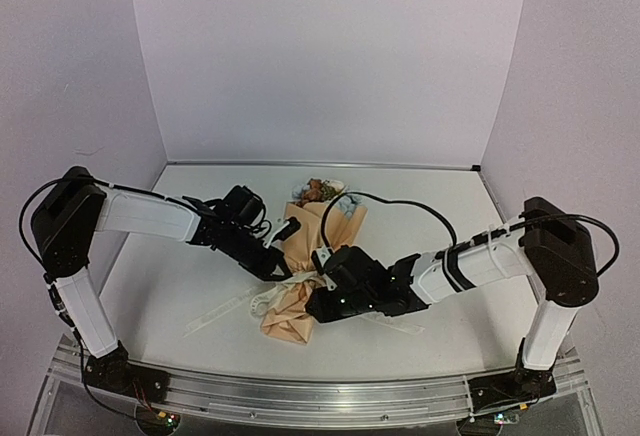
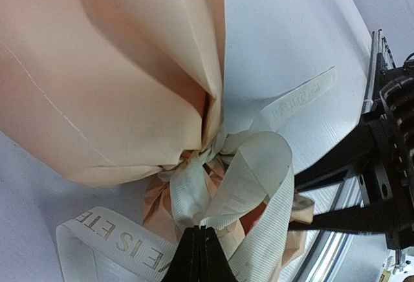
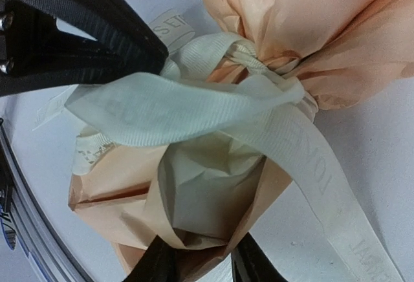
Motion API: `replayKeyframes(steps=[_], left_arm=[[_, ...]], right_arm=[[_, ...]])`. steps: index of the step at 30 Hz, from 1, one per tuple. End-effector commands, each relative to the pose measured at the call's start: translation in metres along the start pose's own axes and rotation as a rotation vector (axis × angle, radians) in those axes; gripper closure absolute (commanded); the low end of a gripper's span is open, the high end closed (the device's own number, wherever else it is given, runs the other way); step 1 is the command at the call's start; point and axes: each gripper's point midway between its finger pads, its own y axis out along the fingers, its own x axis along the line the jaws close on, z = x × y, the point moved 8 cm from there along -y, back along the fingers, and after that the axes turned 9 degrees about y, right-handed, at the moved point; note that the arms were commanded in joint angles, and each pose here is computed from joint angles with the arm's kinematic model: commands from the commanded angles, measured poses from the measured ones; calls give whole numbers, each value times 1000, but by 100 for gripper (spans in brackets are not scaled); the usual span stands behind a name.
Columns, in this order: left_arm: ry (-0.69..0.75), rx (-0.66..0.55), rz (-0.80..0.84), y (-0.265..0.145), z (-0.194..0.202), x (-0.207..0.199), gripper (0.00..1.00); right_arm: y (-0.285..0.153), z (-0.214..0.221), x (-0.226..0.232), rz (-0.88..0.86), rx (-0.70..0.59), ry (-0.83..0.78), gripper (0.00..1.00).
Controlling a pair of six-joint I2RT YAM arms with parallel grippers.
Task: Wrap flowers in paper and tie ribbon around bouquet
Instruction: Tie the ribbon around the folded bouquet.
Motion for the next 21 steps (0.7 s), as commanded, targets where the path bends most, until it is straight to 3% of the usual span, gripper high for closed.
replayKeyframes(steps=[1, 15, 21], left_arm=[[16, -45, 35, -12, -5, -9, 100], [-162, -164, 56, -4, 3, -74, 100], [-264, -181, 60, 8, 10, -104, 100]], right_arm=[[0, 0, 2, -29, -5, 25, 99], [-55, 53, -29, -49, 214, 11, 100], [-70, 80, -42, 20, 220, -37, 100]])
